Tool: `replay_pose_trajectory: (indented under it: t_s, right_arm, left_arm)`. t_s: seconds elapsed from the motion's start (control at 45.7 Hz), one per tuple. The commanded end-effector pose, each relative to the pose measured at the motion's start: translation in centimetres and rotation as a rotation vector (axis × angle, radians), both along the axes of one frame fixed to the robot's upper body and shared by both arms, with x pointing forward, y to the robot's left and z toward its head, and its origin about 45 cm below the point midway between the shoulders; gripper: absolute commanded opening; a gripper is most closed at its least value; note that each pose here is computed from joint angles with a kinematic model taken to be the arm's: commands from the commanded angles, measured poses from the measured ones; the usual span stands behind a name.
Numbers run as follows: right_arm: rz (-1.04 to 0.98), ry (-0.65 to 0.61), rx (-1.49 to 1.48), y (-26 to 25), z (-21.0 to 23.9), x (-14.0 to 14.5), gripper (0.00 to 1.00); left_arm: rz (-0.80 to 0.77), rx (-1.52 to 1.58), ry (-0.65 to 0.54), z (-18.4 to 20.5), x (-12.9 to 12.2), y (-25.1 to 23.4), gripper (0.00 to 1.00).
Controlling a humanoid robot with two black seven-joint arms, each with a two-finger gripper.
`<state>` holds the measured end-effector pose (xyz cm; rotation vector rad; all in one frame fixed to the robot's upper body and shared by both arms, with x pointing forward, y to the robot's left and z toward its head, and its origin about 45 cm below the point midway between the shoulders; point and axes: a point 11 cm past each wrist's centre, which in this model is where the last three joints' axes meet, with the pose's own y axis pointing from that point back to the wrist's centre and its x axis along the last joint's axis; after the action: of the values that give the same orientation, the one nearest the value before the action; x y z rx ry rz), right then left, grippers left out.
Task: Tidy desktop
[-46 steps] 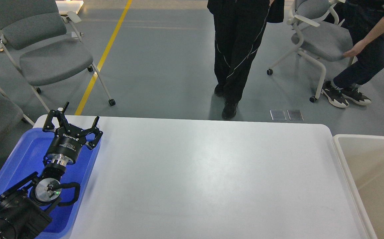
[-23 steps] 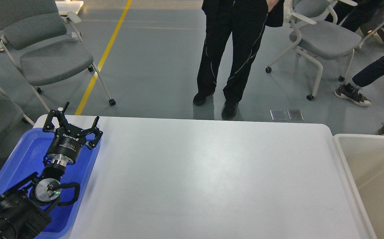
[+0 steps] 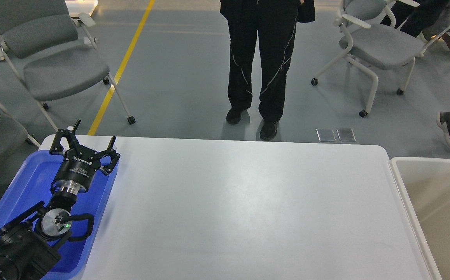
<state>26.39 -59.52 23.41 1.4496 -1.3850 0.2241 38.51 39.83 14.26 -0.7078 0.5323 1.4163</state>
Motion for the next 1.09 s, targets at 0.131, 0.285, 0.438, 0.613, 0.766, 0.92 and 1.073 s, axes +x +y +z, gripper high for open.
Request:
replay_pose_trajectory:
  t_s: [0.131,0.285,0.438,0.613,0.766,0.92,1.073]
  right_arm:
    - [-0.284,-0.059,0.129,-1.9,-6.6,-0.2,0.00]
    - [-0.326,-0.052,0.147,-1.5,-9.0,-0.2,0.00]
    - [-0.375,-0.041,0.144,-1.4,-11.7,-0.6,0.00]
    - [-0.453,-0.033,0.141,-1.4,-14.3,-1.8,0.00]
    - [-0.484,-0.039,0.136,-0.5,-16.1,-1.8,0.00]
    - [-0.529,-0.059,0.125,0.3,-17.1,-1.4,0.00]
    - [-0.547,-0.073,0.118,0.4,-17.3,-1.3,0.00]
  left_arm:
    - [0.000,0.000,0.000,0.0,0.0,0.0,1.00]
    - [0.000,0.000,0.000,0.0,0.0,0.0,1.00]
    - [0.000,0.000,0.000,0.0,0.0,0.0,1.00]
    - [0.000,0.000,0.000,0.0,0.0,0.0,1.00]
    - [0.000,0.000,0.000,0.0,0.0,0.0,1.00]
    - [0.000,0.000,0.000,0.0,0.0,0.0,1.00]
    - [0.000,0.000,0.000,0.0,0.0,0.0,1.00]
